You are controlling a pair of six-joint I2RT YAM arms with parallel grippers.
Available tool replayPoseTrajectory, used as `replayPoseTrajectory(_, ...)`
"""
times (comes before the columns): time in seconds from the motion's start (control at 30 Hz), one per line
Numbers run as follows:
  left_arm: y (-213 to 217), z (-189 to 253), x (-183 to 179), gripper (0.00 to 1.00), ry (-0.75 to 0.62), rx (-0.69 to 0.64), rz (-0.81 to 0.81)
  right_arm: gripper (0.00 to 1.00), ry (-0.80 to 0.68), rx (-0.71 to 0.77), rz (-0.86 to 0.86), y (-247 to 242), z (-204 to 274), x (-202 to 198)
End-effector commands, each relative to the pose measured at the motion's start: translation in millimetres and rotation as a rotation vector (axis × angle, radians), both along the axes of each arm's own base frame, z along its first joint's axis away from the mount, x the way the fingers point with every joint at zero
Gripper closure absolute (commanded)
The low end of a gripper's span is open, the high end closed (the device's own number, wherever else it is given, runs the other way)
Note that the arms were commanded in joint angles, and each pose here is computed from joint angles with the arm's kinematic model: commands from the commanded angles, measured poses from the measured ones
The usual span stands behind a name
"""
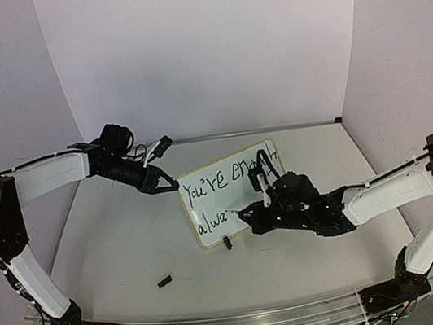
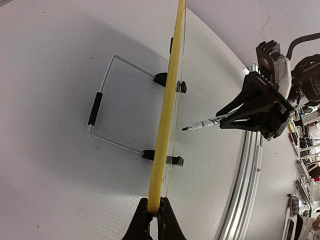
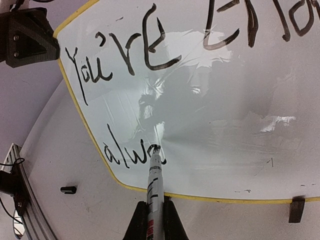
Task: Write a sentence on the whiteboard
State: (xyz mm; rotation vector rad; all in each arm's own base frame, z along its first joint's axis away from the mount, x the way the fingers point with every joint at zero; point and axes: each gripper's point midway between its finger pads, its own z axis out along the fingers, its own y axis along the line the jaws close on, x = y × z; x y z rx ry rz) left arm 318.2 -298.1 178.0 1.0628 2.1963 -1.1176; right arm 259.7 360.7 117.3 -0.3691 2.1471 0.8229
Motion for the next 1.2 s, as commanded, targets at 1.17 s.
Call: replayPoseTrajectory(1.17,1.8,-3.0,-1.0,1.0,-0.058,0.058,-0.017,1.0,-0.007,-0.037,-0.081,-20.4,-14.9,5.6)
